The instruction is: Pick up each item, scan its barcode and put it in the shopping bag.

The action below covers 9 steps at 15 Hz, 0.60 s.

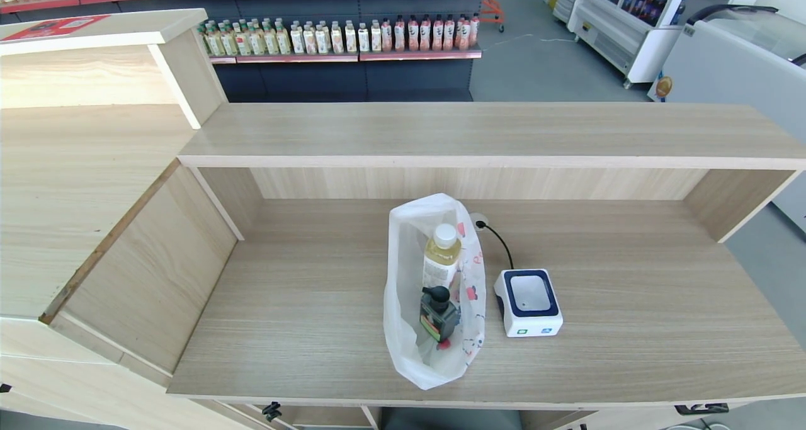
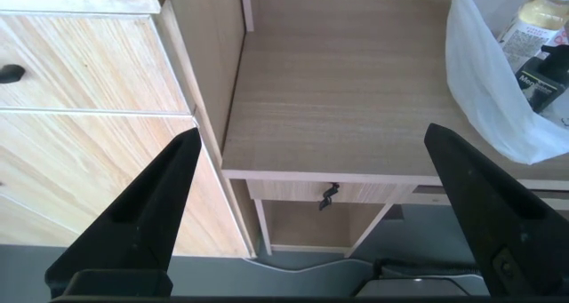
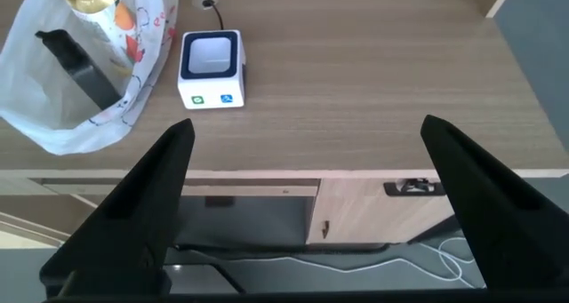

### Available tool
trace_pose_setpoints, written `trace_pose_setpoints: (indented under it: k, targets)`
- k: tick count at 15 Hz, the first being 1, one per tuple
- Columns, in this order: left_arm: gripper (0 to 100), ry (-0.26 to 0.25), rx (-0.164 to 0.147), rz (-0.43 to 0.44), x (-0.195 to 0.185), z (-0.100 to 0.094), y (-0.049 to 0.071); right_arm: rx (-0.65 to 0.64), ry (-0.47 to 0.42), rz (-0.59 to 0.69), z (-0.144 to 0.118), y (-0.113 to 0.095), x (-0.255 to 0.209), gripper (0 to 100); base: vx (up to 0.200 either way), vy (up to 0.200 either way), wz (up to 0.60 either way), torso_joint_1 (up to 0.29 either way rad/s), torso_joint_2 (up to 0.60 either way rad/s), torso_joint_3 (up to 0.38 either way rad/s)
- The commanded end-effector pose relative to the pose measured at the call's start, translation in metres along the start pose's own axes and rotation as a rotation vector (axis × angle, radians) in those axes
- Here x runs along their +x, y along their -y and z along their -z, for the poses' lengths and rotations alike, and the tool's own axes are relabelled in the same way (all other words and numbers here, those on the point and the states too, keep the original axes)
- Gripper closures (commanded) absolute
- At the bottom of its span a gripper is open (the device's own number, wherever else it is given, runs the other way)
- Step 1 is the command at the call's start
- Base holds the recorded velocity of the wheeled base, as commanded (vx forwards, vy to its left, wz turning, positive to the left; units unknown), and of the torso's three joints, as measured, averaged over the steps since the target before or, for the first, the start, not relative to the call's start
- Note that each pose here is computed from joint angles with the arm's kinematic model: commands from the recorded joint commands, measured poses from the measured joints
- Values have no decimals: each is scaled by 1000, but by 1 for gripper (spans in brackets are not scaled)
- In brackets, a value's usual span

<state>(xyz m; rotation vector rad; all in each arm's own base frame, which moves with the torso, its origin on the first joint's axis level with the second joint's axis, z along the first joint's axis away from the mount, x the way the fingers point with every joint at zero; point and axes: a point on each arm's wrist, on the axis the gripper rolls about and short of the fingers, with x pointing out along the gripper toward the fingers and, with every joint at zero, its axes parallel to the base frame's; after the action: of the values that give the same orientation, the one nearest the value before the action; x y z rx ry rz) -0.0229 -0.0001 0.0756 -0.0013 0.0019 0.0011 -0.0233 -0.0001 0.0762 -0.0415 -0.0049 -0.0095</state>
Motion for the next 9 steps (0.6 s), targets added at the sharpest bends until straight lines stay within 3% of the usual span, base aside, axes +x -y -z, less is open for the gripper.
trace_pose_setpoints:
  k: [1, 9]
  targets:
    - [0, 0, 0, 0, 0, 0, 0, 0, -5, 1, 0, 0, 0, 0, 0, 0, 0, 0, 0, 0]
    - [0, 0, 0, 0, 0, 0, 0, -14, -5, 1, 0, 0, 0, 0, 0, 0, 0, 0, 0, 0]
